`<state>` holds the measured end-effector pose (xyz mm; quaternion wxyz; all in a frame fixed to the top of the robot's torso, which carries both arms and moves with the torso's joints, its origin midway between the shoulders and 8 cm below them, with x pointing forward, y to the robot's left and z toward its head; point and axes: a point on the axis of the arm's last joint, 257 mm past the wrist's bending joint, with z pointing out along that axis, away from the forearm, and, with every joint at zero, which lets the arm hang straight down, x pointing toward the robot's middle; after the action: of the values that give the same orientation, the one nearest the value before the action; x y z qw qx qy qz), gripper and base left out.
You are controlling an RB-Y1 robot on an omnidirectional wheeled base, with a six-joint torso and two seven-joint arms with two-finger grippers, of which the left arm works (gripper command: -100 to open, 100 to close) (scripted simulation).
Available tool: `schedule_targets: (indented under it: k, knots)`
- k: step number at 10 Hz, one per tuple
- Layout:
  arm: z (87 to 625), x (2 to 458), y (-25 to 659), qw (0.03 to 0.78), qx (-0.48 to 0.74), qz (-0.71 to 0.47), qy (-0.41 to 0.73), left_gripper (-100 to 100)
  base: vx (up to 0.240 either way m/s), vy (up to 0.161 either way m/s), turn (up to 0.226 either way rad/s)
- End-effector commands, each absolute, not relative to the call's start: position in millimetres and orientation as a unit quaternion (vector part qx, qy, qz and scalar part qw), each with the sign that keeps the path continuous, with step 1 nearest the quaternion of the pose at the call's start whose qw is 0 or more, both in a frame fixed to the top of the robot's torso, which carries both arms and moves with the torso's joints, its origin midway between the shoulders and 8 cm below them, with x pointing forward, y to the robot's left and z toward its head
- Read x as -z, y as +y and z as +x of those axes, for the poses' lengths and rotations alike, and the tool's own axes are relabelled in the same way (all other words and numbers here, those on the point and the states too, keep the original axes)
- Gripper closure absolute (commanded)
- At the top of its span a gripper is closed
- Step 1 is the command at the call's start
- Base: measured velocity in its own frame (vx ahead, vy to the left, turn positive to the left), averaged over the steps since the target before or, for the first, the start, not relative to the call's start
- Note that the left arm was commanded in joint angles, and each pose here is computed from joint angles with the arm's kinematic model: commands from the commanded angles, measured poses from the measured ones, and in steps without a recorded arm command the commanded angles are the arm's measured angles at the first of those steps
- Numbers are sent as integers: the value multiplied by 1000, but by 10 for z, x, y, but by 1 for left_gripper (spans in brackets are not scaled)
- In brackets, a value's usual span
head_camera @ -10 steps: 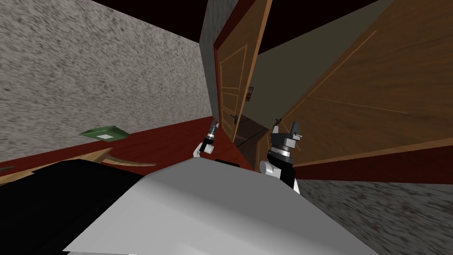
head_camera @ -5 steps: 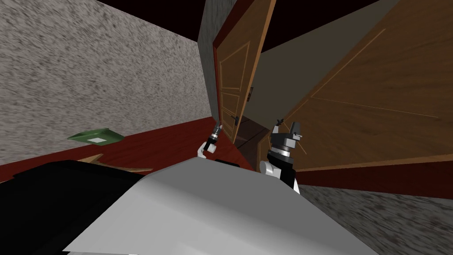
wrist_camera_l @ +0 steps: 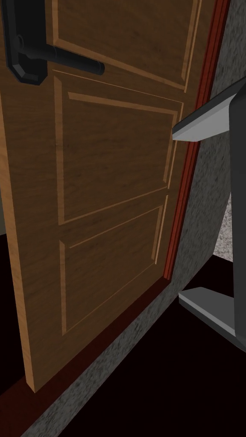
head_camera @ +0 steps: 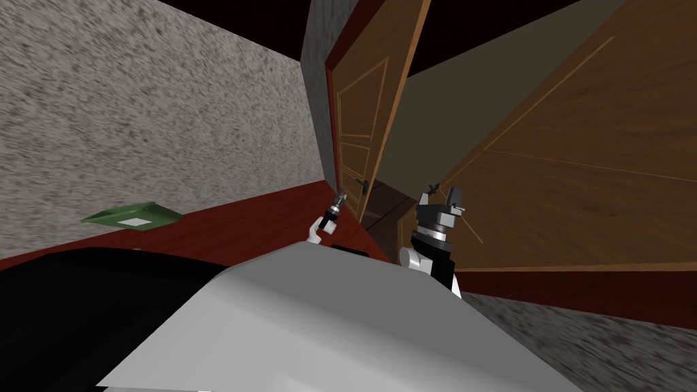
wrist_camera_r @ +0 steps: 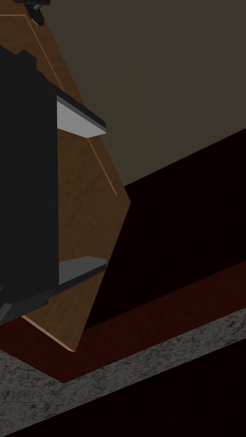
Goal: Push the door open
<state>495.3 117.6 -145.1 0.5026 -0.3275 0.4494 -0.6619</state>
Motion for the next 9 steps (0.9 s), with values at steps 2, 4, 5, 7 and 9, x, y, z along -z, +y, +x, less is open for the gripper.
schedule_targets:
  k: [2,4,5,7,9]
  knots:
    - [5043,1608,993,481,666,-329,466,-100,89,69,-39]
    - [5101,1722,852,465,668,-329,479,-100,94,72,-38]
    - [5127,1777,782,458,669,-328,485,-100,81,82,-38]
    - [5174,1885,646,443,670,-328,498,-100,89,71,-36]
    - [5216,1993,514,428,670,-327,511,-100,91,77,-45]
